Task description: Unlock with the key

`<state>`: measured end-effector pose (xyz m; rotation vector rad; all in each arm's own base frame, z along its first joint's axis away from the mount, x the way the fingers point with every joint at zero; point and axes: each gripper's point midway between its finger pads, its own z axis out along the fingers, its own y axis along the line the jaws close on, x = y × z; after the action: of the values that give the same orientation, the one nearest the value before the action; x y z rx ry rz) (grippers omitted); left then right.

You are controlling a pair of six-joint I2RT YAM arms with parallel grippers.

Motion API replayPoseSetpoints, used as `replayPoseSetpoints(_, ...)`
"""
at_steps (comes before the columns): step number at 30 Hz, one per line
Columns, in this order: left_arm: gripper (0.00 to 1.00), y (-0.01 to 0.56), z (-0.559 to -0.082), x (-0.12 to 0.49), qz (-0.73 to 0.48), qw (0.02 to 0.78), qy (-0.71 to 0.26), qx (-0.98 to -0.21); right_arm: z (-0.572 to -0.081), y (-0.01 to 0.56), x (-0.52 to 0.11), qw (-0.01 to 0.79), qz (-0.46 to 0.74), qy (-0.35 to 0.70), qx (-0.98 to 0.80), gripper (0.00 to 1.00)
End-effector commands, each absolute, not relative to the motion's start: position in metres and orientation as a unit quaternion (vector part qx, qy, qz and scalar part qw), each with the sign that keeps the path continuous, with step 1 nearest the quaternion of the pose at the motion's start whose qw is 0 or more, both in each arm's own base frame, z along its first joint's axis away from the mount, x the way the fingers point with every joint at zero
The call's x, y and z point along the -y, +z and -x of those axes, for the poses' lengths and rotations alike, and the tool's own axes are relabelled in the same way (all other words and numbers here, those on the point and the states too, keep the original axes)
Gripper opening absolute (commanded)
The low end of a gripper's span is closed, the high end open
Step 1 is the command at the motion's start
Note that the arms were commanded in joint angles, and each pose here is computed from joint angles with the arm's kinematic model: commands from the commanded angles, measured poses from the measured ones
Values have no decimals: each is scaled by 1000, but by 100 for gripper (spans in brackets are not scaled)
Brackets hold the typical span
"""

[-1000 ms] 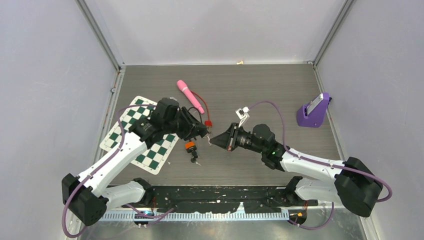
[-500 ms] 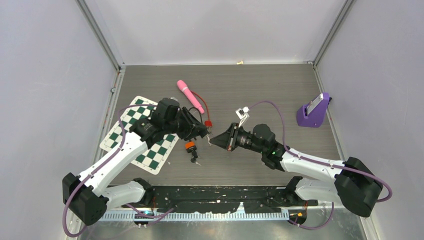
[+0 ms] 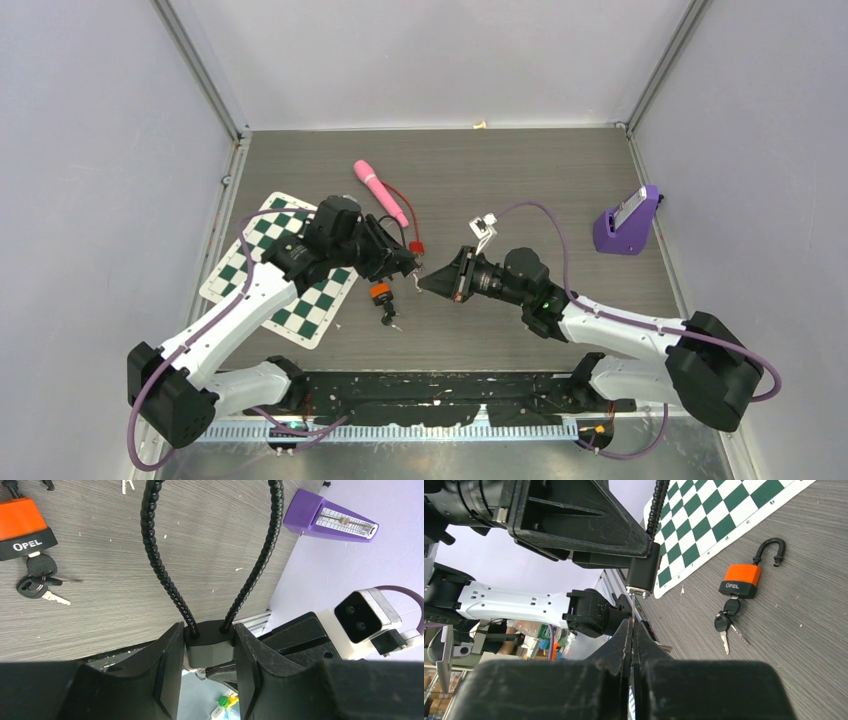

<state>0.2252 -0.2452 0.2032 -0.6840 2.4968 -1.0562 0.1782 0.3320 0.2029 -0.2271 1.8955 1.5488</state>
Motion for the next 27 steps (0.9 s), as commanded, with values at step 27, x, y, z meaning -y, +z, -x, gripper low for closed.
replayPoseSetpoints(27,0,227,-234,247,209,195,-362,-887,-180,246,-332,330,104,596,-725,5)
